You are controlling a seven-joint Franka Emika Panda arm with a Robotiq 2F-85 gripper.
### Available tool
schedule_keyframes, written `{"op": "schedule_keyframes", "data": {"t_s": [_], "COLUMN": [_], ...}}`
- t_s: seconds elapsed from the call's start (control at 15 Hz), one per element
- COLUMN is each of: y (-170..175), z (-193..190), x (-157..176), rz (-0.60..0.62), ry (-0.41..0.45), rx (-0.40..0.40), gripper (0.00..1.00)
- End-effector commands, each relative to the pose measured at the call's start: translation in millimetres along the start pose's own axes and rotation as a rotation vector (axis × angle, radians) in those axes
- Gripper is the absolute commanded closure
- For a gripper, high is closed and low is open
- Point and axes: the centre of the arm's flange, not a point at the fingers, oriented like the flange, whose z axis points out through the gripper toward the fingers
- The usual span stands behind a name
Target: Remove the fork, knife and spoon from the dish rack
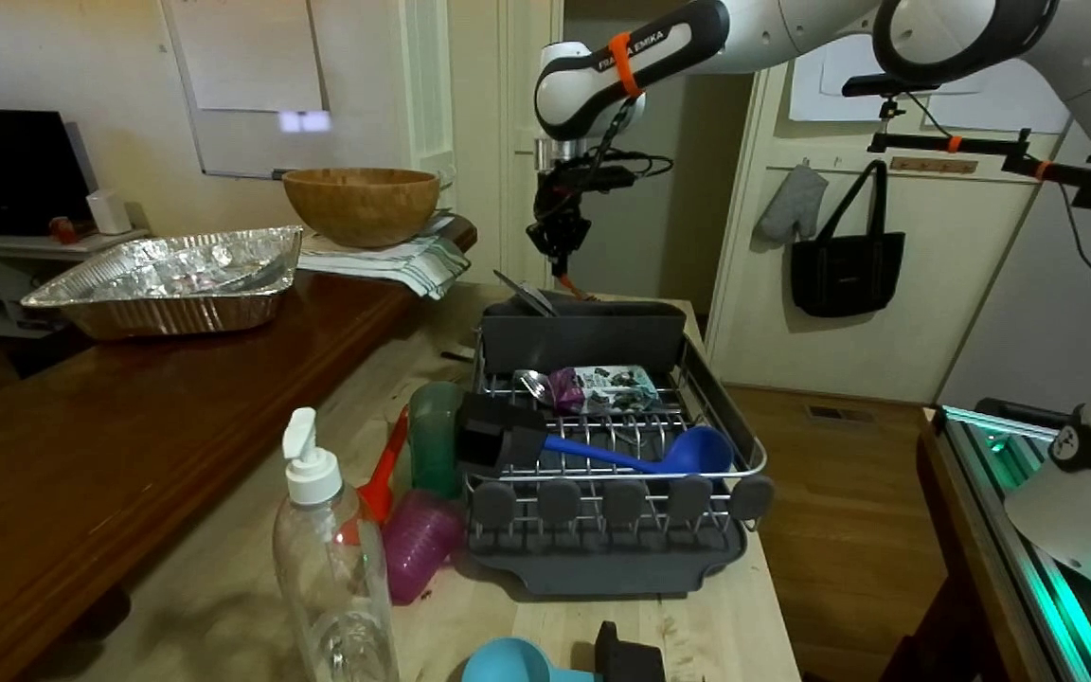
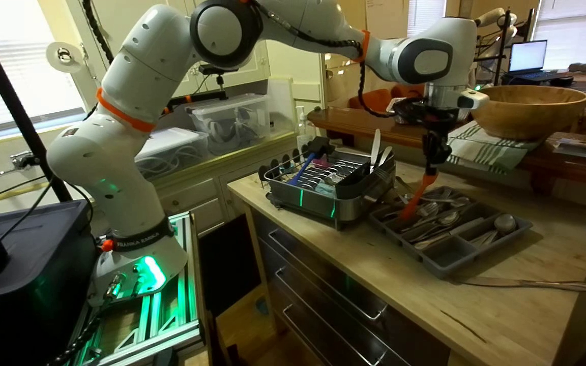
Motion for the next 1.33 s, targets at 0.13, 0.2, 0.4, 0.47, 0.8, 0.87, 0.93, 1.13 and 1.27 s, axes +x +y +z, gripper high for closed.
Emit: {"op": "schedule_keyframes", "data": {"t_s": [0.13, 0.2, 0.4, 0.47, 0.8, 0.87, 0.93, 1.13, 1.27], "y": [8.1, 7.9, 7.5, 7.8, 6.8, 6.7, 6.2, 7.2, 8.8], "z": [10.0, 12.3, 16.4, 17.1, 3.8, -2.3, -11.7, -40.8, -61.6], "x": [23.2, 24.1, 26.7, 26.7, 18.6, 15.7, 8.2, -14.4, -28.1], "rz": [-0.147, -0.173, -0.204, -0.208, -0.169, -0.168, -0.182, -0.217, -0.223], "ry": [0.011, 0.011, -0.019, -0.02, -0.016, -0.007, 0.007, 0.04, 0.086], "rx": [0.093, 0.108, 0.119, 0.114, 0.047, 0.038, 0.019, -0.02, -0.048], "gripper": [0.98, 0.98, 0.67, 0.67, 0.31, 0.22, 0.16, 0.0, 0.0]}}
